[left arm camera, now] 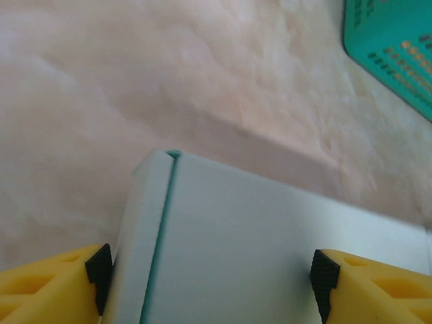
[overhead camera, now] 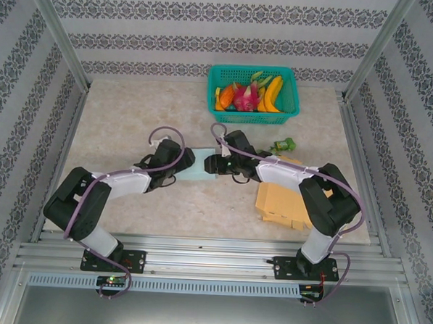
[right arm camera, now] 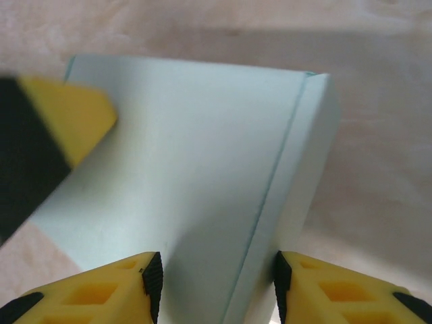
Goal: Fold the paper box
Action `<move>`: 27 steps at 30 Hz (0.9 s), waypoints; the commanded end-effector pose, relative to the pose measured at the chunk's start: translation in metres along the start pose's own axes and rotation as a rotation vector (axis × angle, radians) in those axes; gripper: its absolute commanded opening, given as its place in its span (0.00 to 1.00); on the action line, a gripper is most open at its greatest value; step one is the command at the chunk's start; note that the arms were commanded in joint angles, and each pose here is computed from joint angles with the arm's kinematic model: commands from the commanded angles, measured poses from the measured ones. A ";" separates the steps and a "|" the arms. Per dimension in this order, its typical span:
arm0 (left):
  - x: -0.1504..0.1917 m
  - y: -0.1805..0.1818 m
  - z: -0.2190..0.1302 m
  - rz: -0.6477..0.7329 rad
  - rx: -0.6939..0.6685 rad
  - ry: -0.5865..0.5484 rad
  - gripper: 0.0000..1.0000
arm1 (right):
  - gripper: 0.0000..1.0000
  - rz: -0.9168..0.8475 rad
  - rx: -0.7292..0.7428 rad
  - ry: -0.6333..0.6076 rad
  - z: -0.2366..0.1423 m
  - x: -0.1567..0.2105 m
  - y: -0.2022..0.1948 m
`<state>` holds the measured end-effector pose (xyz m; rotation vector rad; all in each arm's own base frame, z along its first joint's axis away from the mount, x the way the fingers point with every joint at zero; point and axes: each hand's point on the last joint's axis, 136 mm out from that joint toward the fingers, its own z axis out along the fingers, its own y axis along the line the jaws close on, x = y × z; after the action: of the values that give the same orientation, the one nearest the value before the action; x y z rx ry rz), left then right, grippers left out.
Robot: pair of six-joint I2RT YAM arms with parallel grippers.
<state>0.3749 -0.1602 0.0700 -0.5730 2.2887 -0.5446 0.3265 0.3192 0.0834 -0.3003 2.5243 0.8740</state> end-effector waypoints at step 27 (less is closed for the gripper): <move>-0.139 0.081 0.040 0.011 -0.065 -0.001 0.76 | 0.49 -0.109 -0.219 -0.167 0.122 -0.099 0.129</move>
<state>0.4792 -0.0065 0.0988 -0.6296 2.2365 -0.3475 0.4116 0.4634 0.0595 -0.3105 2.4194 0.9371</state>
